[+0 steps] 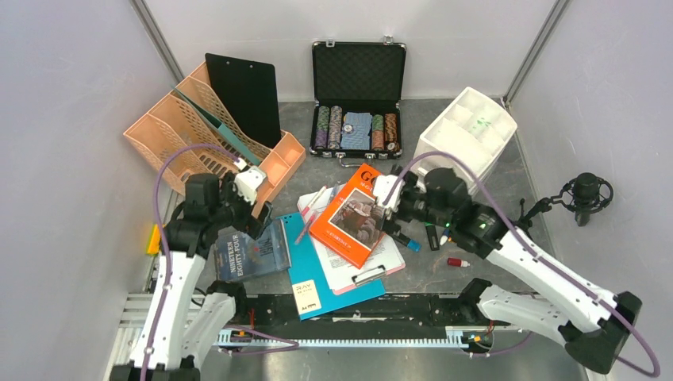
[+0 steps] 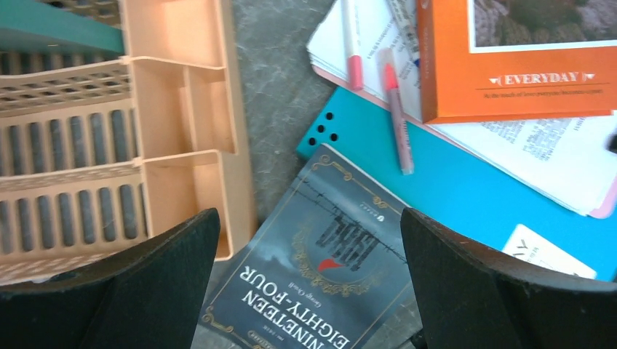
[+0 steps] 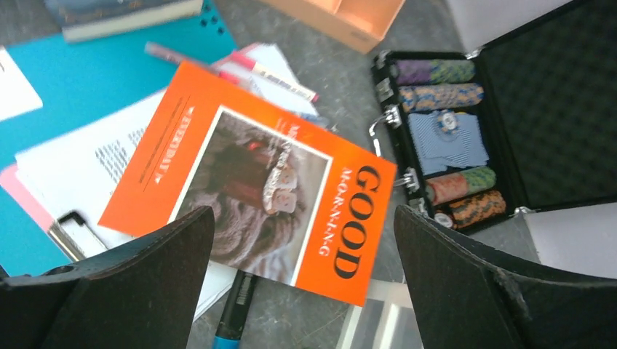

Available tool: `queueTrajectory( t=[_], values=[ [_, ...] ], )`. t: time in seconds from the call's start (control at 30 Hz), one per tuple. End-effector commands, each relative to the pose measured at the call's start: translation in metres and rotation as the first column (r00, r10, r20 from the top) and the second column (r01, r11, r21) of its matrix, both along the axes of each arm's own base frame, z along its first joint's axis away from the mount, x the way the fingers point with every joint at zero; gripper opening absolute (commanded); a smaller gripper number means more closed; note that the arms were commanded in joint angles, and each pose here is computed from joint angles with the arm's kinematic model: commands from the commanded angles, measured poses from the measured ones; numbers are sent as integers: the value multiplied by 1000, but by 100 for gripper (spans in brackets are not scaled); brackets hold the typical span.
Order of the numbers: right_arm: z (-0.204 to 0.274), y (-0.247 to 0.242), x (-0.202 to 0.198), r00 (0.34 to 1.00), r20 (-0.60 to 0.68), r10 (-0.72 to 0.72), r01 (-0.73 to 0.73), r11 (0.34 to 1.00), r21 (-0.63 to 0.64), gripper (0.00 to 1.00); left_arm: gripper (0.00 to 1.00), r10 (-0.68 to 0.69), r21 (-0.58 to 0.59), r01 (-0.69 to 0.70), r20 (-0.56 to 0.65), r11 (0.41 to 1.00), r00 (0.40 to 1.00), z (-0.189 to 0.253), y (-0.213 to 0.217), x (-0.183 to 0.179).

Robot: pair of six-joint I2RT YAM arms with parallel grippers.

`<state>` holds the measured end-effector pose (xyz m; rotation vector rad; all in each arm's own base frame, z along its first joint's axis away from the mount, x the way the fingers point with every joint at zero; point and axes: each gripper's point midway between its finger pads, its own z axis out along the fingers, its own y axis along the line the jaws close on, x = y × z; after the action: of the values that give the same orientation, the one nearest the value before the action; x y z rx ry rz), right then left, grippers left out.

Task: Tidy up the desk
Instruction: Pick up the book from the center of the board.

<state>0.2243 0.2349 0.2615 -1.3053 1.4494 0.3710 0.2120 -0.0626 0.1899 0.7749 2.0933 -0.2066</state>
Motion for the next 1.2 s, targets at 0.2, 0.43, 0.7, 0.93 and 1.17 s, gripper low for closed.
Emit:
queueTrajectory(
  t=[0.2,0.43,0.7,0.93,1.17],
  values=[
    [-105,-27,-1,996,89,-21,46,957,-286,96,100,-196,-240,172,-77,955,978,23,-59,43],
    [-153,-54,5,990,128,-58,108,895,-434,88,100,-274,-275,230,-133,933,952,-5,-123,75],
    [-176,-68,15,981,137,-136,187,850,-493,82,100,-246,-347,146,-262,926,933,-44,-173,120],
    [-180,-86,25,957,213,-198,283,800,-529,77,100,-272,-439,83,-389,895,880,-59,-199,132],
    [-183,-84,33,953,287,-99,257,766,-589,82,100,-264,-456,28,-463,889,846,-72,-209,140]
  ],
)
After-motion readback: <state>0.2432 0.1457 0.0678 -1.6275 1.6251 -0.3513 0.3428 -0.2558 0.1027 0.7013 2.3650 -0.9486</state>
